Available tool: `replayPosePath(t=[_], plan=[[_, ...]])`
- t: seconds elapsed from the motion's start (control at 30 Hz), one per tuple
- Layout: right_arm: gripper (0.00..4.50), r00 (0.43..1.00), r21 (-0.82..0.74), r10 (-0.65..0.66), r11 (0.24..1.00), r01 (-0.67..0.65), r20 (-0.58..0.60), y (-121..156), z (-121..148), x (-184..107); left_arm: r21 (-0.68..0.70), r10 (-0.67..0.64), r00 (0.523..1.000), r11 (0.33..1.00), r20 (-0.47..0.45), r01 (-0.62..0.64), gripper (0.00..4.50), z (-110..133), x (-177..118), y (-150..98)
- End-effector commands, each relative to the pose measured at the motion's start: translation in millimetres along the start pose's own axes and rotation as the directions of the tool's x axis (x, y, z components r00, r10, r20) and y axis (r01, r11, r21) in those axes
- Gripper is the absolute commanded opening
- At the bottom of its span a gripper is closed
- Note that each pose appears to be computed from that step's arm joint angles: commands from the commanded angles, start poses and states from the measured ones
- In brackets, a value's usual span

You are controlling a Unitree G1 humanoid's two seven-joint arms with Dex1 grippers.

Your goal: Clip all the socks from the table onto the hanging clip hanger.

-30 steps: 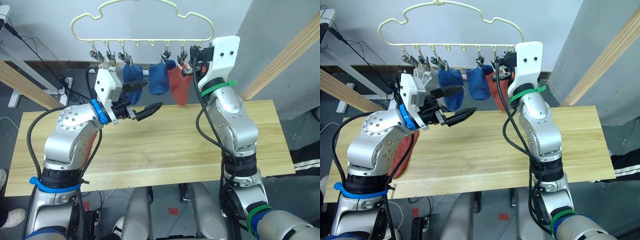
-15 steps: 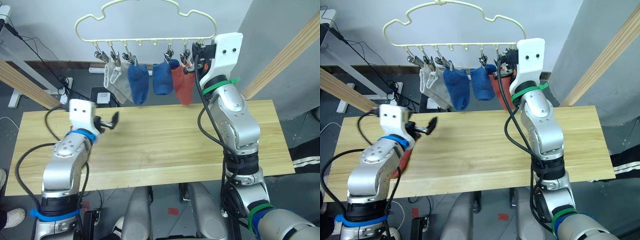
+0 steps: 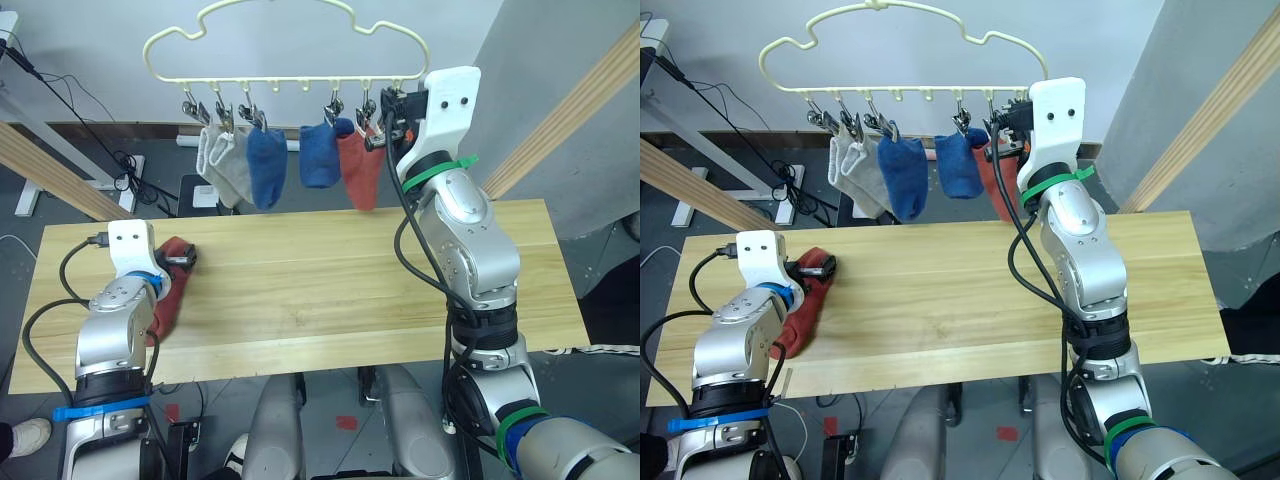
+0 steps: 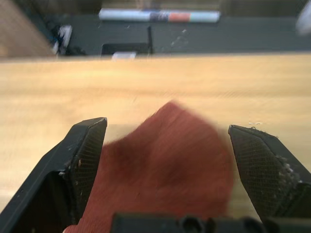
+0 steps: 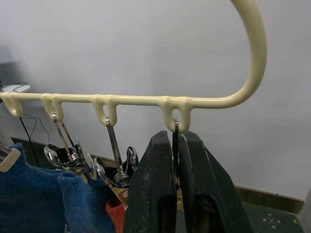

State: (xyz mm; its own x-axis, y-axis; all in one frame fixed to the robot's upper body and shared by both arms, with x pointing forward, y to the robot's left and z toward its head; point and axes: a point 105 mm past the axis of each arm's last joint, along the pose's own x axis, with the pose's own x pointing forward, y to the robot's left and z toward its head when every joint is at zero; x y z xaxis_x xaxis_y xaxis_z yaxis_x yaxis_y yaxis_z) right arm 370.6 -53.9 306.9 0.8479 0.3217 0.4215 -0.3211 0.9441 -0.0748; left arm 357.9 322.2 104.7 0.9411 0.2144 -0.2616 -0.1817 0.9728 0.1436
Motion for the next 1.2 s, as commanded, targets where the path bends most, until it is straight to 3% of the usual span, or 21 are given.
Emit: replayPosePath(t=[0.03,0.23,0.3,0.53,0.77,0.8,0.93,1.0,1.07,1.17,1.2], plan=[[0.00,0.997,0.002,0.022,1.000,-0.022,0.068,5.6,19.1,-2.2,0.011,0.074,0.991,0.997,-0.108,-0.074,4.36,-23.3,2.5,13.7],[0.00,0.997,0.001,0.023,1.000,-0.023,0.070,6.3,20.0,-2.4,0.013,0.057,0.985,0.998,-0.161,-0.055,4.21,-34.6,2.7,7.4],[0.00,0.997,-0.001,0.023,1.000,-0.023,0.072,6.0,20.8,-2.8,-0.002,0.053,0.984,0.999,-0.171,-0.054,3.82,-36.0,0.7,5.3],[0.00,0.996,-0.015,0.027,1.000,-0.026,0.086,6.7,22.9,-2.0,-0.119,0.049,0.977,0.990,-0.206,-0.075,1.77,-40.2,-7.4,-0.8],[0.00,0.996,-0.016,0.025,1.000,-0.024,0.090,6.0,23.5,-1.8,-0.130,0.026,0.984,0.990,-0.179,-0.049,0.21,-31.6,-10.5,-11.1],[0.00,0.996,-0.016,0.024,1.000,-0.022,0.090,5.7,23.6,-1.8,-0.122,0.012,0.988,0.992,-0.156,-0.031,0.01,-26.6,-10.9,-15.0],[0.00,0.996,-0.015,0.021,1.000,-0.019,0.092,5.0,24.1,-1.8,-0.058,-0.083,0.995,0.995,-0.060,0.080,0.01,-6.7,-13.8,-37.3],[0.00,0.996,-0.014,0.019,1.000,-0.018,0.091,4.8,24.5,-1.8,0.022,-0.277,0.960,0.961,0.051,0.276,0.01,18.6,-23.2,-82.7],[0.00,0.996,-0.013,0.016,1.000,-0.015,0.089,4.2,24.5,-1.7,0.118,-0.508,0.847,0.861,0.156,0.495,0.01,45.8,-41.8,-138.4],[0.00,0.996,-0.013,0.015,1.000,-0.014,0.089,3.9,24.8,-1.6,0.176,-0.637,0.744,0.770,0.199,0.613,0.01,59.3,-56.8,-170.9],[0.00,0.996,-0.014,0.016,1.000,-0.015,0.089,4.3,25.3,-1.5,0.204,-0.698,0.683,0.716,0.214,0.668,0.01,66.1,-65.3,-189.7]])
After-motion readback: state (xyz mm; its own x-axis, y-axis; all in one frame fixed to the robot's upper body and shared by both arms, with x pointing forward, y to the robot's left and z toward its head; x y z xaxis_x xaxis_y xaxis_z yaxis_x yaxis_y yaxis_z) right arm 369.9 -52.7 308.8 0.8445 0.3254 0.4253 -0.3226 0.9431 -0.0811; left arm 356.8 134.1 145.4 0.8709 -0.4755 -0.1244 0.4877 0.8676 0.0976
